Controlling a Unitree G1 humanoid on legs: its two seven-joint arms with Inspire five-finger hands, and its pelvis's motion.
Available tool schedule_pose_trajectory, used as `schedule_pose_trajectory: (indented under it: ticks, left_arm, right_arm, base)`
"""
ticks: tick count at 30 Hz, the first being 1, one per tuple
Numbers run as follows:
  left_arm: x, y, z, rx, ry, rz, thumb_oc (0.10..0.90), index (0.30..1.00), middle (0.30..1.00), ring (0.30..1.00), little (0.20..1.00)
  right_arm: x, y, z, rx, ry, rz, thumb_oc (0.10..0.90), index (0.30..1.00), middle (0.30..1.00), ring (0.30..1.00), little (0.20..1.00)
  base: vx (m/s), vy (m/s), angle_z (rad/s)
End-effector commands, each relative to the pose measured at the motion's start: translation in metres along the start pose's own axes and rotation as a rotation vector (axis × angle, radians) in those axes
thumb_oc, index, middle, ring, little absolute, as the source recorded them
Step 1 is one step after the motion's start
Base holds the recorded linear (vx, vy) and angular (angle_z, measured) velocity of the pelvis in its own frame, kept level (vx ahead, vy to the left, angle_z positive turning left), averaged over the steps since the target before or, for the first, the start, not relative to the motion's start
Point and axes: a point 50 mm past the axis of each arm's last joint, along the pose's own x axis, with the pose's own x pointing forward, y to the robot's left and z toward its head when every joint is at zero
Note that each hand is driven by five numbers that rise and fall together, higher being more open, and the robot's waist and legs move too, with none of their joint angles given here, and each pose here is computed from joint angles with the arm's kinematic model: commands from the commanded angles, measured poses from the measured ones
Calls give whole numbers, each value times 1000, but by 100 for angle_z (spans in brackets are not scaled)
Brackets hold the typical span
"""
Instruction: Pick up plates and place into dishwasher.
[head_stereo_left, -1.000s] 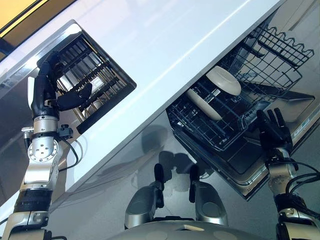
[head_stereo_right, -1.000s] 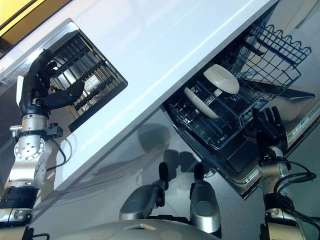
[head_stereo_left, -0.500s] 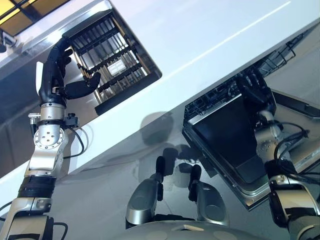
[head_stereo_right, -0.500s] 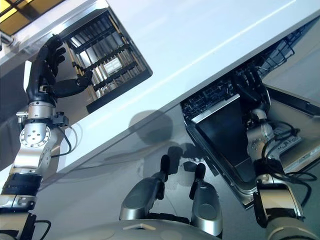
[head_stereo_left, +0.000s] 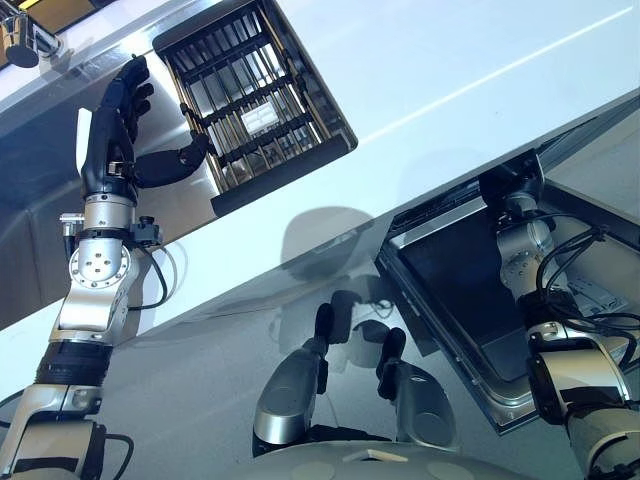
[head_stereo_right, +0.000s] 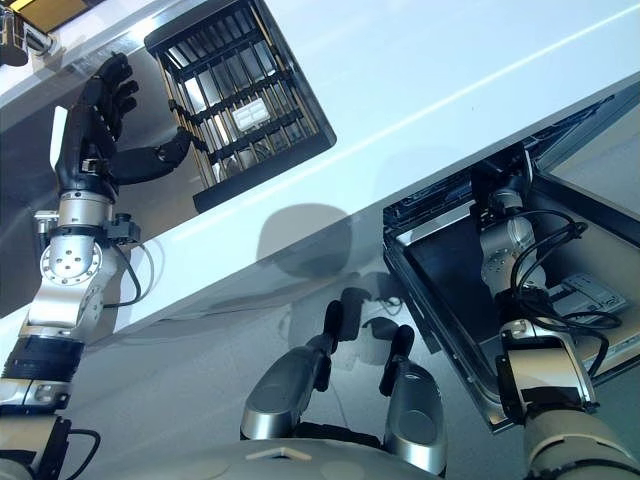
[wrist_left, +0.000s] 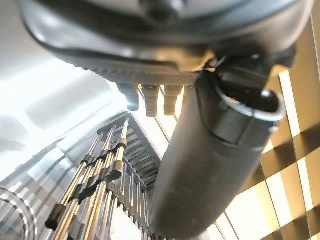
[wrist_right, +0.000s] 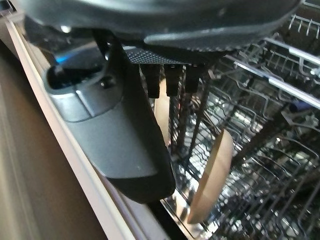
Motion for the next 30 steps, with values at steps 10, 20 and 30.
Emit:
schedule_pose_trajectory:
  ticks: [10, 20, 30]
  left_arm:
    - [10, 16, 56, 13, -308, 14, 800, 900, 900, 900, 900]
    - [-1, 30, 43, 24, -242, 58, 800, 900, 900, 900, 900]
    - [-1, 38, 31, 30, -181, 104, 800, 900, 900, 900, 900]
  right_arm:
    - [-23, -14, 54, -125, -373, -92, 800, 900, 900, 900, 900]
    - [-63, -79, 56, -224, -351, -334, 800, 900, 900, 900, 900]
    - [-91, -127, 56, -271, -344, -665, 800, 900, 900, 900, 900]
  base:
    - [-36, 2, -16]
    - [-26, -13, -28]
    - [-52, -7, -21]
